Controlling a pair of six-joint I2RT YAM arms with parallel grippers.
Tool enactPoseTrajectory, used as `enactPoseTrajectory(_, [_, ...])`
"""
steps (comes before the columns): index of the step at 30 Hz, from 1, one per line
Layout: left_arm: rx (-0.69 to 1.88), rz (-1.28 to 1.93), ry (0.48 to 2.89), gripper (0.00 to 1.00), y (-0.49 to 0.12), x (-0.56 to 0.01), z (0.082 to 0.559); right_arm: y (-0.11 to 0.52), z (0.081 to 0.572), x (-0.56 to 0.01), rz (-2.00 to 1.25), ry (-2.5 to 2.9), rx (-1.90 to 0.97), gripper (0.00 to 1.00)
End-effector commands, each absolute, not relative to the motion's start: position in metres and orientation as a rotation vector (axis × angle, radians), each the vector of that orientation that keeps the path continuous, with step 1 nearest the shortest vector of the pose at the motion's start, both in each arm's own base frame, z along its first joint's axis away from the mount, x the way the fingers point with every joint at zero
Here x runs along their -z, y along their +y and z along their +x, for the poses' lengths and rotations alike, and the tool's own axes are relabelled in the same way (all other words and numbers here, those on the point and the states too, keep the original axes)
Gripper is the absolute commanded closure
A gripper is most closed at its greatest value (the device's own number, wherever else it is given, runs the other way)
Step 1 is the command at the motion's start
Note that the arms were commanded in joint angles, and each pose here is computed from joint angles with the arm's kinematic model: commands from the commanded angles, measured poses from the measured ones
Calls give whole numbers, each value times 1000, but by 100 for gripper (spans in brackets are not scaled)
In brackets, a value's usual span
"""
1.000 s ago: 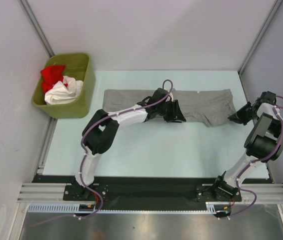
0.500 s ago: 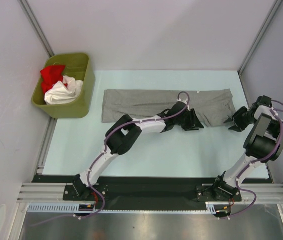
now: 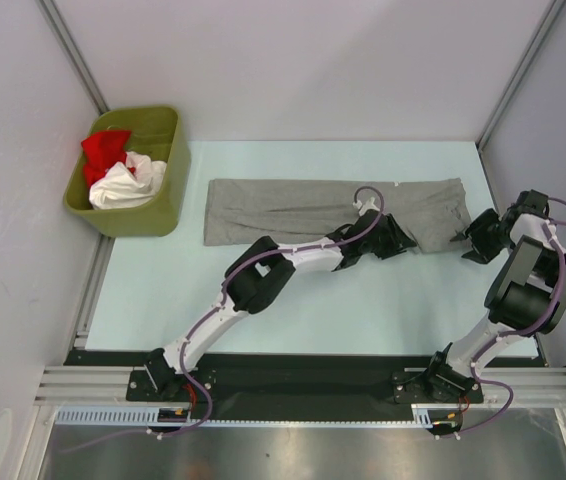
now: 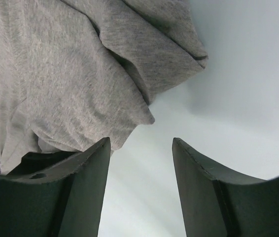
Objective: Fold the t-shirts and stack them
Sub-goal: Fold the tshirt
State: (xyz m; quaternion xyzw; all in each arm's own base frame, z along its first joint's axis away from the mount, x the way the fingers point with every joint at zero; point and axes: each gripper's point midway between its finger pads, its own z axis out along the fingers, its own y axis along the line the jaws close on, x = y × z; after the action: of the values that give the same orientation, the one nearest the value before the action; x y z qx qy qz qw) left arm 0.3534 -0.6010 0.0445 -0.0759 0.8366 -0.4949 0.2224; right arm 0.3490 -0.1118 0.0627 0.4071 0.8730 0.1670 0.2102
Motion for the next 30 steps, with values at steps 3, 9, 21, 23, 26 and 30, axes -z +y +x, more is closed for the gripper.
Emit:
enactPoseTrajectory(3, [1389, -353, 2256, 55, -617, -54, 362, -119, 359, -85, 1095, 2349, -470, 41])
enactPoseTrajectory(9, [1406, -376, 2246, 55, -630, -54, 351, -117, 358, -81, 1096, 2356, -490, 41])
enactPoseTrajectory(21, [1446, -394, 2247, 78, -633, -58, 351, -122, 349, -63, 1105, 2395, -480, 47])
enactPoseTrajectory(23, [1462, -371, 2253, 85, -633, -65, 349, -121, 351, -63, 1092, 2390, -500, 53])
enactPoseTrajectory(26, [1453, -341, 2248, 91, -631, -72, 348, -118, 353, -61, 1078, 2397, -508, 67])
enactPoseTrajectory(30, [1444, -316, 2241, 100, -628, -82, 348, -118, 353, -56, 1073, 2408, -493, 67])
